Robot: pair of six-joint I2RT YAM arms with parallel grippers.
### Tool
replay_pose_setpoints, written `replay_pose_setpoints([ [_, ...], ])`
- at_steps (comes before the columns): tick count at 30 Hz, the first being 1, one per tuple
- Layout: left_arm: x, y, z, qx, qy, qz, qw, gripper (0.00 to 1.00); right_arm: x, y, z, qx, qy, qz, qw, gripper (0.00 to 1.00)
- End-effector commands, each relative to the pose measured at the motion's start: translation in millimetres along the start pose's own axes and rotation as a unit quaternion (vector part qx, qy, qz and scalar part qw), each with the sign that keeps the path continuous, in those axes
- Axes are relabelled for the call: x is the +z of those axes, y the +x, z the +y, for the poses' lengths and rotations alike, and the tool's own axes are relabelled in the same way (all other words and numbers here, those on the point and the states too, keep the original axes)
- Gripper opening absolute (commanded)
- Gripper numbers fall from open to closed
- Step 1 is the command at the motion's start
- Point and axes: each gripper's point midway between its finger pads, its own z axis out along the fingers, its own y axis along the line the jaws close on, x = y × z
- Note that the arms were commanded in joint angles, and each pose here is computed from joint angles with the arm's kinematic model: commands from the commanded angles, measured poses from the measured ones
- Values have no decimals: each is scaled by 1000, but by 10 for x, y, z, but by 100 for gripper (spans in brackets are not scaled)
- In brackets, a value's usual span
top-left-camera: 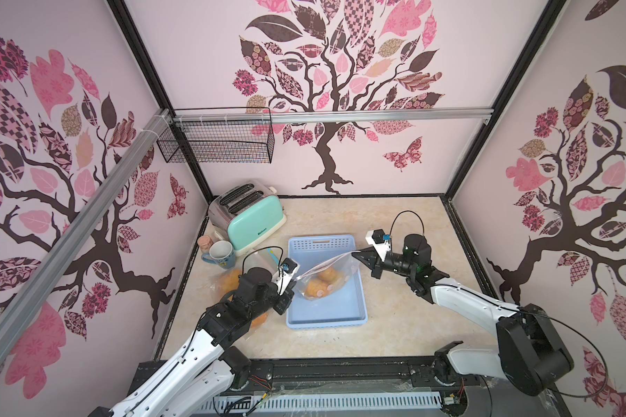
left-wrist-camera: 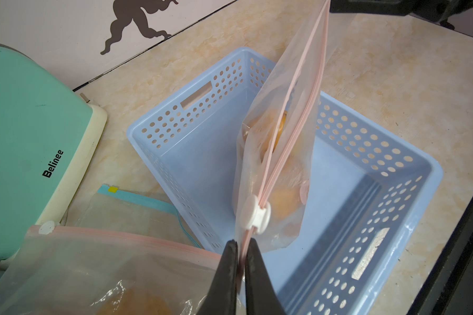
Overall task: Put the potatoes into a zipper bag and zip it
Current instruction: Adjust the zipper food storage bag in the basket.
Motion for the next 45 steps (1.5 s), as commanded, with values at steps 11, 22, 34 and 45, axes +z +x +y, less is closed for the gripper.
replay_pose_setpoints([
  [11, 56, 106, -55, -8, 14, 9, 1000, 3, -85, -201, 34, -12, 1, -34, 999, 0],
  [22, -521, -366, -31, -3, 19, -15, 1000, 0, -275, -674, 112, -15, 17, -75, 997, 72],
  [34, -853, -538, -358, -1, 128, 47, 991, 0, -561, -1203, 992, -111, -130, -120, 978, 69],
  [45, -727, -602, -479, -34, 165, 50, 984, 0, 36, -1047, 1522, -106, -204, -63, 971, 56],
])
